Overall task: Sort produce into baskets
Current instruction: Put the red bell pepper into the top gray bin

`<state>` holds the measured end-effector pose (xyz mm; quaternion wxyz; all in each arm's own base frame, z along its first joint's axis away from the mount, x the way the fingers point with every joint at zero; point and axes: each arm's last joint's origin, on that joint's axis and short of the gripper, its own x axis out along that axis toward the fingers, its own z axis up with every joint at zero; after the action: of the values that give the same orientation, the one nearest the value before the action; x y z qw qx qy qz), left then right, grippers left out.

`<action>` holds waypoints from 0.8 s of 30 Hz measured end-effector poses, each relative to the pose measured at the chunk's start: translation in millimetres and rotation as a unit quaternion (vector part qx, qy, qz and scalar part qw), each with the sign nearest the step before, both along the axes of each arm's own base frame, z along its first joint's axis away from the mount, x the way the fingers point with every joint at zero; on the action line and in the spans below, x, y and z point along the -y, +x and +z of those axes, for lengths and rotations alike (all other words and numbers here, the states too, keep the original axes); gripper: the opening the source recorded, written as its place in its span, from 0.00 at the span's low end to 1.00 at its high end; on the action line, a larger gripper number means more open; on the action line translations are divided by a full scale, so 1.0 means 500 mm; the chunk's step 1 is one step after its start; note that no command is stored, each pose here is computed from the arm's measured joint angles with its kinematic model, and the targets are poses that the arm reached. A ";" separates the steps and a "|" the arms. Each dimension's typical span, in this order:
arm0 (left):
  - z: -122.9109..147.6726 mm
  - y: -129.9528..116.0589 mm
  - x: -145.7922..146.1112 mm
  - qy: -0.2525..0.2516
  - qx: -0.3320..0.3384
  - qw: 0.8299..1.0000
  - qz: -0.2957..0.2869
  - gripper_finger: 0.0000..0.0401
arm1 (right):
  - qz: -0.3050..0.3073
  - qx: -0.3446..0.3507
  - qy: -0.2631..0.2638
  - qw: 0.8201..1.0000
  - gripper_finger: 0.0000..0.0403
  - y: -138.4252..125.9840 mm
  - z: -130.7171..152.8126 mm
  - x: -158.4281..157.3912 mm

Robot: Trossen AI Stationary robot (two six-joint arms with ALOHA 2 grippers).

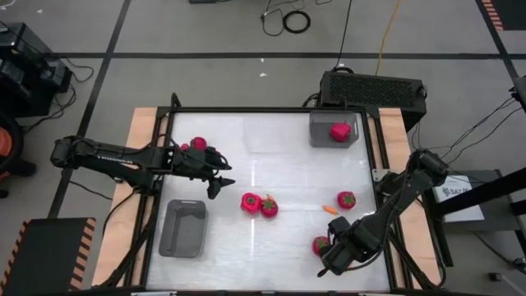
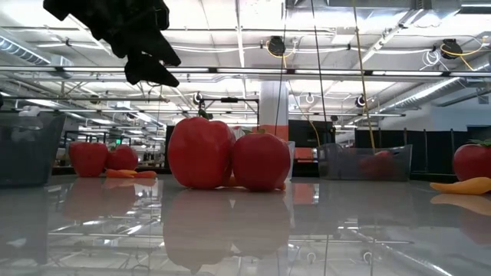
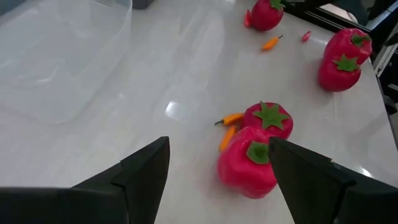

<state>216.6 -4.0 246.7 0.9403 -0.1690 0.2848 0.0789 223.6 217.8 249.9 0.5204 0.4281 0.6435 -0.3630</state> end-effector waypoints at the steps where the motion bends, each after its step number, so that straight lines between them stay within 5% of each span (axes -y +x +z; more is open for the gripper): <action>1: 0.000 0.000 0.000 0.002 0.000 1.000 0.002 0.70 | 0.000 -0.004 -0.003 1.000 0.79 0.002 -0.005 -0.002; 9: 0.000 0.000 -0.001 0.004 0.000 1.000 0.005 0.70 | -0.015 -0.020 -0.018 1.000 0.70 0.010 -0.029 -0.009; 24: 0.000 0.000 -0.002 0.008 -0.001 1.000 0.003 0.70 | -0.039 -0.036 -0.033 0.998 0.39 0.010 -0.036 -0.008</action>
<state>216.5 -3.2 246.7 0.9411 -0.1628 0.2842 0.0844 228.7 221.7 231.7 0.4964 0.4221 0.6322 -0.4193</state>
